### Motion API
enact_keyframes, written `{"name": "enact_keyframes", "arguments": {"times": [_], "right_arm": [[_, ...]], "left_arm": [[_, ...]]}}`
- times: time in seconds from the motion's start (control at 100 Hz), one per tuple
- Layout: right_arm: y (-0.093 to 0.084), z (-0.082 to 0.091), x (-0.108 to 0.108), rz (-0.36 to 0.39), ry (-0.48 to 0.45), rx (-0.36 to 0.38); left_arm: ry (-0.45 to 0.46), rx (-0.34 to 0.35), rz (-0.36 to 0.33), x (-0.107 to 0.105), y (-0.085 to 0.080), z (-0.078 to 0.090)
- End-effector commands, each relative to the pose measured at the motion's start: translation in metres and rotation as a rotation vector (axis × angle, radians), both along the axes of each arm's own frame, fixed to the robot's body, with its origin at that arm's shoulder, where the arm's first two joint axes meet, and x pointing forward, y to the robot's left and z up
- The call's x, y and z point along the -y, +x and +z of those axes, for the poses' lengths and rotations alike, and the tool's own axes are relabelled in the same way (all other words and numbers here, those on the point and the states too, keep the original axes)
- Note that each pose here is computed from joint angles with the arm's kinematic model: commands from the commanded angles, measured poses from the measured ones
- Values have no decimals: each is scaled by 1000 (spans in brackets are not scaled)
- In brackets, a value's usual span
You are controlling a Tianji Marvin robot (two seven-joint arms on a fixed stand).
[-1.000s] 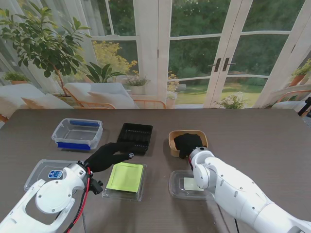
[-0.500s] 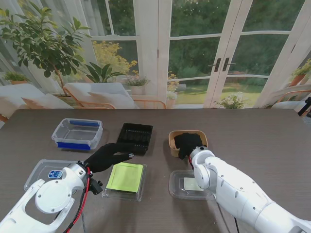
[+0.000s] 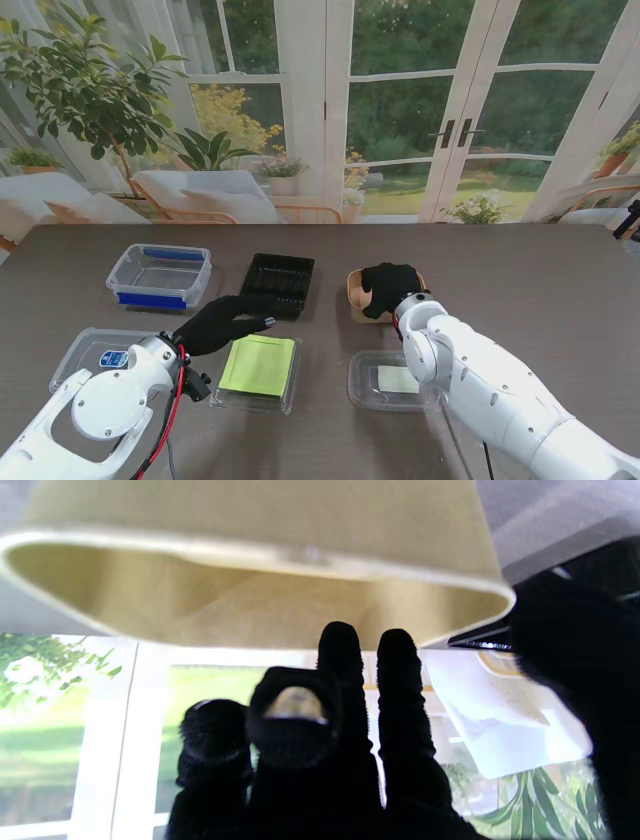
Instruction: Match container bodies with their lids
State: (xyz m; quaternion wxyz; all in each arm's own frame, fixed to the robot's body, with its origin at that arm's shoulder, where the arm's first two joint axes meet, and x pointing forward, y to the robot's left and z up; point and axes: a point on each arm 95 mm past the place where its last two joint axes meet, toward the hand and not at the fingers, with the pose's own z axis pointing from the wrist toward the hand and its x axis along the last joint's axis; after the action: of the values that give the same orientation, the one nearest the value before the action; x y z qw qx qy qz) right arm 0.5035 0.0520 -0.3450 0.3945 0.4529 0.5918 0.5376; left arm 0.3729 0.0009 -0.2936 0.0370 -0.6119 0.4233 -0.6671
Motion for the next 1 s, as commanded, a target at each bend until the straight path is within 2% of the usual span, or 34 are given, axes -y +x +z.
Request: {"name": "enact_keyframes", "arguments": {"times": [0.0, 0.18, 0.35, 0.55, 0.72, 0.99], "right_arm": [[-5, 5, 2, -5, 5, 7], [-20, 22, 20, -44, 58, 44], [-44, 31, 39, -48, 129, 37], [-70, 30, 55, -24, 169, -21], [-87, 25, 72, -36, 216, -89], [-102, 22, 97, -8, 223, -175]], "left_arm": [[2, -10, -20, 2, -1, 0], [5, -21, -39, 5, 2, -2], [3, -26, -52, 7, 4, -3], [-3, -34, -69, 11, 6, -4], [-28, -56, -77, 19, 10, -6], [-20, -119, -133, 36, 15, -18]]}}
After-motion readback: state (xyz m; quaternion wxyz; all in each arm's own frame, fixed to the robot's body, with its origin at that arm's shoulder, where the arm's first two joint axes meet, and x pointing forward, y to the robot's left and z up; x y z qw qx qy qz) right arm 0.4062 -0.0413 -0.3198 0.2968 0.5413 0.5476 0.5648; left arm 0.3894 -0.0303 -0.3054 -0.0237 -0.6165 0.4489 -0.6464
